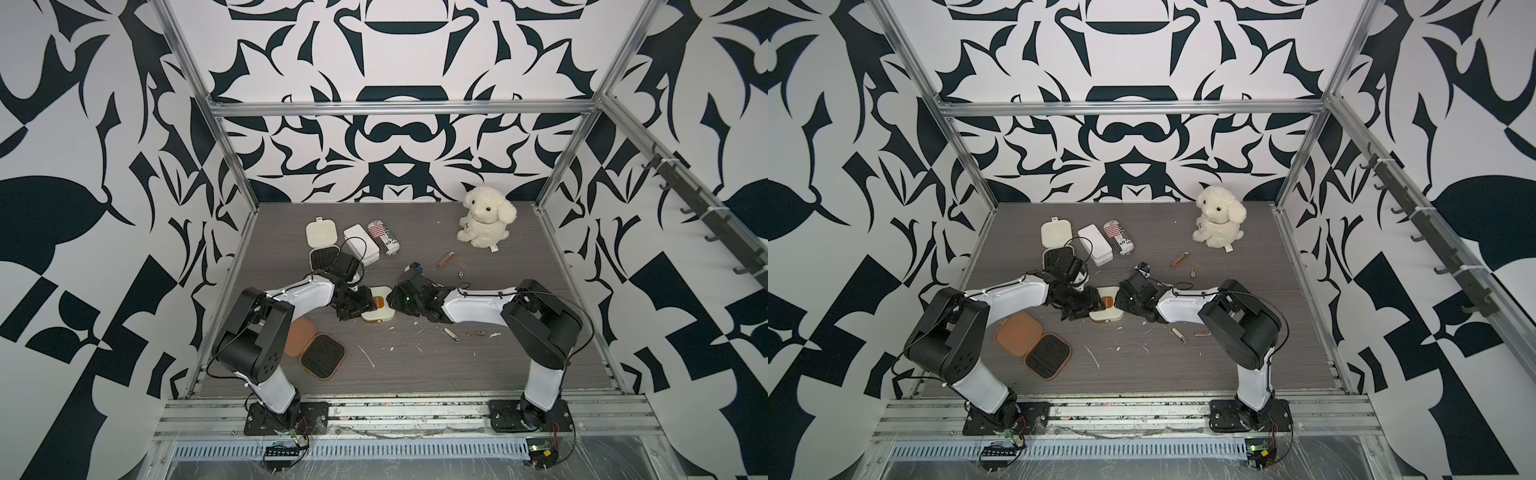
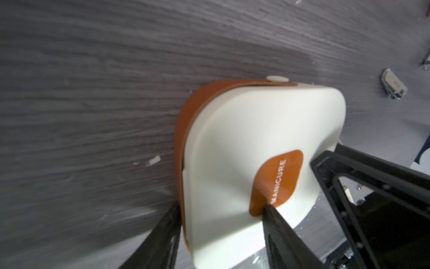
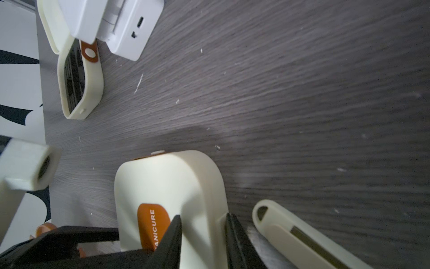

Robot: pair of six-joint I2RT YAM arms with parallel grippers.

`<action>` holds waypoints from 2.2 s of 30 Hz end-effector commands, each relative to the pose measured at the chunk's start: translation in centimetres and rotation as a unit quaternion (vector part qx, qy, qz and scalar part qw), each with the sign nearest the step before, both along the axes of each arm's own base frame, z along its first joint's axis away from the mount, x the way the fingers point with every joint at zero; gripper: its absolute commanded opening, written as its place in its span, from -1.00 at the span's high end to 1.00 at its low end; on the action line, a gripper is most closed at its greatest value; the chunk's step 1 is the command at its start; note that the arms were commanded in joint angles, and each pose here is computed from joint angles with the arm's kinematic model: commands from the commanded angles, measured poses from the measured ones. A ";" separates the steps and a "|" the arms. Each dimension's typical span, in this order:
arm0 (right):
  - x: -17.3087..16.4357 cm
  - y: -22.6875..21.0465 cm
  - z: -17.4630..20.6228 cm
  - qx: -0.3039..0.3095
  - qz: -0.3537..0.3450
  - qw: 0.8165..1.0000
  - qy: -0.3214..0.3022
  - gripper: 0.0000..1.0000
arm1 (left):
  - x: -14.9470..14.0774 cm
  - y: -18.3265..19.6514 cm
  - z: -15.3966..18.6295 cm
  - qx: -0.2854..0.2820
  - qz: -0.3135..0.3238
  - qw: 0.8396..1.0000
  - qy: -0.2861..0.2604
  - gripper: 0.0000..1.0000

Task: Organize nail clipper sets
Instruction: Close the storage box at the center of the board.

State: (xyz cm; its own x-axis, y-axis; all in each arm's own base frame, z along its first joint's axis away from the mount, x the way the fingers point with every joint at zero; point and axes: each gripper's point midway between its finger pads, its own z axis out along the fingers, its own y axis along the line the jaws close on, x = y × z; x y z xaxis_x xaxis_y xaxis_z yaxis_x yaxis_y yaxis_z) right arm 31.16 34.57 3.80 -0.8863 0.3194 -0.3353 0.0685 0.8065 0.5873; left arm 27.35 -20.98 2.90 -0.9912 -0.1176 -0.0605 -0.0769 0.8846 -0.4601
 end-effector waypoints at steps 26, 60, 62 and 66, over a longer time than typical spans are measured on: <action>-1.9 0.7 2.4 -0.051 0.112 0.992 0.003 0.12 | -0.1 2.5 -0.1 0.074 0.019 0.996 0.046 -0.39; -2.1 0.6 -2.5 -0.031 0.097 0.993 0.067 0.26 | 0.7 2.0 -0.9 0.067 0.016 0.996 0.052 -0.19; -2.4 0.7 -3.1 -0.026 0.096 0.992 0.075 0.26 | 0.8 1.9 -1.1 0.066 0.015 0.996 0.055 -0.18; -3.0 0.7 -4.3 -0.013 0.091 0.992 0.092 0.26 | 1.1 1.6 -1.1 0.062 0.013 0.996 0.054 -0.15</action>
State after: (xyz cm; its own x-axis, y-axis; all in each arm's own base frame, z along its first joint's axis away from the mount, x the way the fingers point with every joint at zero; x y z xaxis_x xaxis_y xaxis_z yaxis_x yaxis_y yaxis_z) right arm 30.83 36.08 3.67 -0.9461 0.1653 -0.2786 -0.0345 0.8038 0.5939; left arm 28.88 -19.32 3.24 -0.9879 -0.1550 -0.0078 -0.1418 0.9215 -0.3616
